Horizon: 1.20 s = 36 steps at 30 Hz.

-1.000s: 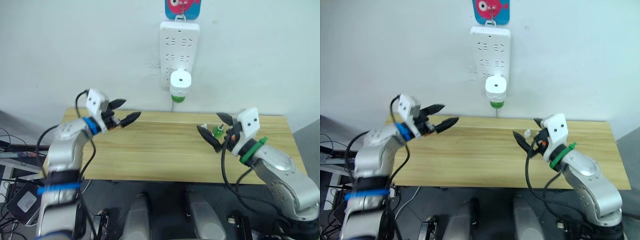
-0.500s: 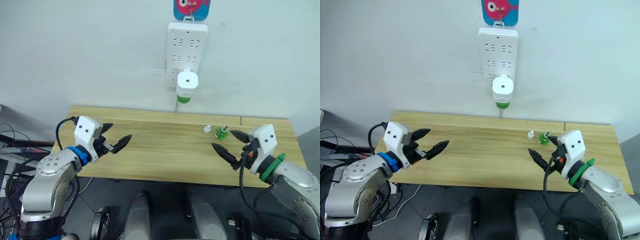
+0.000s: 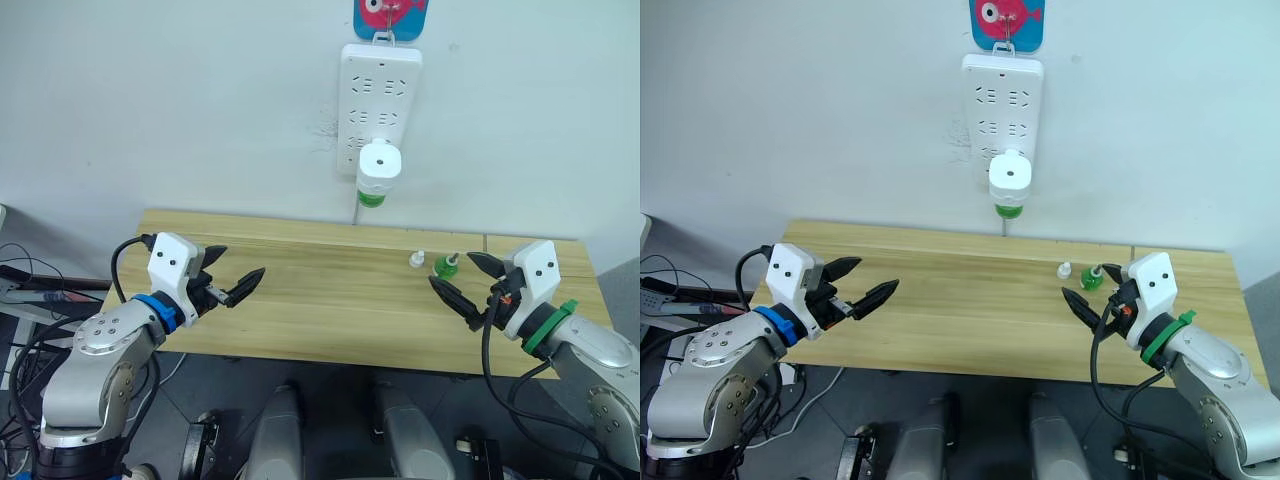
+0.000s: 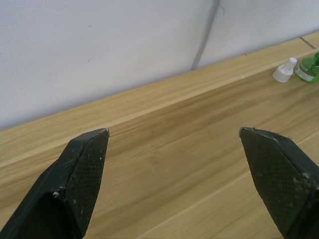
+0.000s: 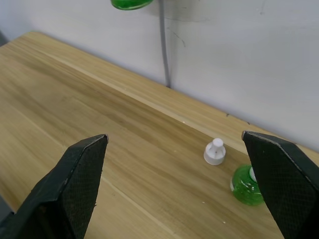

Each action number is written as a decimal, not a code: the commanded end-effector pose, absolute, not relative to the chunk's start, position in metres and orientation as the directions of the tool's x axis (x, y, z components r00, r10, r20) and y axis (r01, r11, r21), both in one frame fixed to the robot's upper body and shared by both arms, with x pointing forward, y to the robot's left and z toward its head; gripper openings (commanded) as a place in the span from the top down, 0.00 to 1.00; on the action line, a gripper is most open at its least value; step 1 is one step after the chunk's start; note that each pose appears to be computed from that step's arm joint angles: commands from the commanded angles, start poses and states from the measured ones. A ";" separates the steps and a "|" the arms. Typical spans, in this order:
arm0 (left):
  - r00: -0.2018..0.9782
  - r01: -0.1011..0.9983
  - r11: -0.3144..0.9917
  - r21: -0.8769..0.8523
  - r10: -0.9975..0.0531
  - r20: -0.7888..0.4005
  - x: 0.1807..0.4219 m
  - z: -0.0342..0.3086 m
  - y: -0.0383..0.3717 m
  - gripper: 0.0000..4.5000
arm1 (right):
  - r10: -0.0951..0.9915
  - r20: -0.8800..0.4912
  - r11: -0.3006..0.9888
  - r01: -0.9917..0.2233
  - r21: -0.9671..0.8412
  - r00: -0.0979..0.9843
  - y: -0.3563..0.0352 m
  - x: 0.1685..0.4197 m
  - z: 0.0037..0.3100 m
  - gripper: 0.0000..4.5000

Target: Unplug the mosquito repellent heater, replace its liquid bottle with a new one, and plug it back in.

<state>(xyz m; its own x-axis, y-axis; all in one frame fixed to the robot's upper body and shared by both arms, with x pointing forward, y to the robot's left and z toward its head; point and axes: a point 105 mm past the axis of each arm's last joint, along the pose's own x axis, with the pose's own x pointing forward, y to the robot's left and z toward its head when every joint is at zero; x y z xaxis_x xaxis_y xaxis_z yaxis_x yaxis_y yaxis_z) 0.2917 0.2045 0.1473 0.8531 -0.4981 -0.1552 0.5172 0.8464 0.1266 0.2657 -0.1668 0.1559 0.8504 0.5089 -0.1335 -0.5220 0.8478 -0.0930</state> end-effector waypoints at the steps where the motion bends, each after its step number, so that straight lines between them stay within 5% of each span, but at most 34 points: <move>1: 0.842 0.538 0.832 0.135 -0.524 -0.124 0.291 0.156 0.197 0.01 | 0.510 -0.100 0.846 -0.519 -0.121 0.854 -0.165 0.263 0.166 0.00; 36: 0.805 0.592 0.801 0.082 -0.583 -0.112 0.290 0.160 0.188 0.01 | 0.496 -0.100 0.855 -0.505 -0.119 0.863 -0.166 0.266 0.166 0.00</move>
<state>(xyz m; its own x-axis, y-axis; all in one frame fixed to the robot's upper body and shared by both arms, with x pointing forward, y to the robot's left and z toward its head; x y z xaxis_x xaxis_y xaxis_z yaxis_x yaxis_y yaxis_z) 0.2925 0.1912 0.1522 0.8150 -0.5644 -0.1312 0.5752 0.8154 0.0651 0.2686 -0.1660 0.1558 0.8607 0.4898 -0.1388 -0.5038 0.8588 -0.0931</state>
